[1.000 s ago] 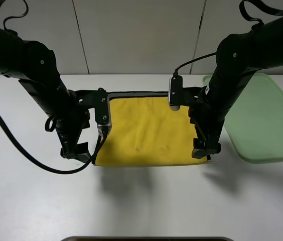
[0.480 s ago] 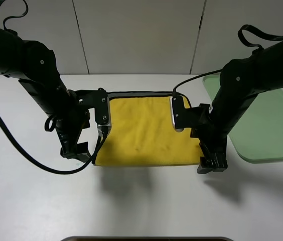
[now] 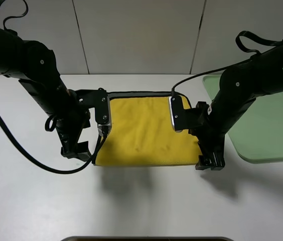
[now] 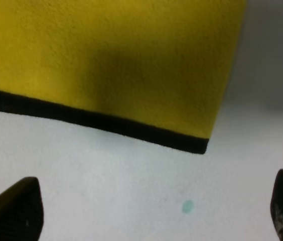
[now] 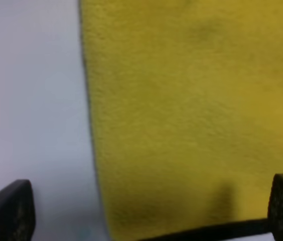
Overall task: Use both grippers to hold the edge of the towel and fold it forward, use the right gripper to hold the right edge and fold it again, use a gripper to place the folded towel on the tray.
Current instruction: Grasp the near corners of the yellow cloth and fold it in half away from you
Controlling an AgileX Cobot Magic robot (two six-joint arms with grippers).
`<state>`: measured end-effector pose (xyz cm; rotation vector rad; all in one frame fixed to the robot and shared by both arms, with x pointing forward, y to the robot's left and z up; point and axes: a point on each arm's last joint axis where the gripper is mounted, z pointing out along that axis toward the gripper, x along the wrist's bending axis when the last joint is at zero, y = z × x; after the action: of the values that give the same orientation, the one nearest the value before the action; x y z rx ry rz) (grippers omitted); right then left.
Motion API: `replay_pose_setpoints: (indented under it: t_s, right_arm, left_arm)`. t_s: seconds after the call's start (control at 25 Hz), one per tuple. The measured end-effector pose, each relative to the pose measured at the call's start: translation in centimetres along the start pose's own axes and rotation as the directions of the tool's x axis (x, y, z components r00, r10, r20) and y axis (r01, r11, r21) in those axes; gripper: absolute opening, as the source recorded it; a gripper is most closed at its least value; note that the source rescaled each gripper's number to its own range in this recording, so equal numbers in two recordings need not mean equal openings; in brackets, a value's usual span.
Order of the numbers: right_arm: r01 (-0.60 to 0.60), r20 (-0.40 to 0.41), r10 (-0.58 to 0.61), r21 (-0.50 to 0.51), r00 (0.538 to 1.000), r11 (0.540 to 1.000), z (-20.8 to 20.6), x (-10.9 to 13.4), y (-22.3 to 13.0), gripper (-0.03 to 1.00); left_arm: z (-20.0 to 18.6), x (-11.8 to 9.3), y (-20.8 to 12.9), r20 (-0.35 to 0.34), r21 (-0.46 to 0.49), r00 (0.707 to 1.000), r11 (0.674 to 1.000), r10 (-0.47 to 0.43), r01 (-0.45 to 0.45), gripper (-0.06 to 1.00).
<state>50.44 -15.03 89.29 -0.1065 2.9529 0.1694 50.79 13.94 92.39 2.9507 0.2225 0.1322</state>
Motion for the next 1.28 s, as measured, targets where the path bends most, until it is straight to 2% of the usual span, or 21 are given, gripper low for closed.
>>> replay_pose_setpoints:
  t_s: [0.4, 0.56, 0.72, 1.08, 1.28]
  right_arm:
    - [0.015, -0.063, -0.013, 0.033, 0.998, 0.999, 1.5, 0.8, -0.4, 1.0]
    - [0.06, -0.105, -0.054, 0.048, 0.993, 0.997, 2.2, 2.0, -1.0, 1.0]
    - [0.07, -0.103, -0.065, 0.046, 0.993, 0.997, 2.2, 2.1, -1.0, 1.0]
    - [0.072, -0.099, -0.068, 0.044, 0.993, 0.996, 2.2, 2.1, -1.0, 1.0]
    - [0.072, -0.099, -0.068, 0.044, 0.993, 0.996, 2.2, 2.1, -1.0, 1.0]
  left_arm:
    - [0.0, 0.0, 0.1, 0.0, -0.001, 1.0, 1.0, 0.006, -0.006, 0.89]
    - [0.1, -0.5, 0.7, 0.0, -0.006, 0.998, 0.998, 0.06, -0.06, 0.88]
    - [0.1, -0.7, 1.2, -0.018, -0.018, 0.995, 0.995, 0.102, -0.102, 0.88]
    - [0.1, -0.2, 1.6, -0.073, -0.057, 0.993, 0.993, 0.098, -0.102, 0.88]
    - [1.1, -0.5, 2.1, -0.053, -0.077, 0.993, 0.991, 0.108, -0.112, 0.88]
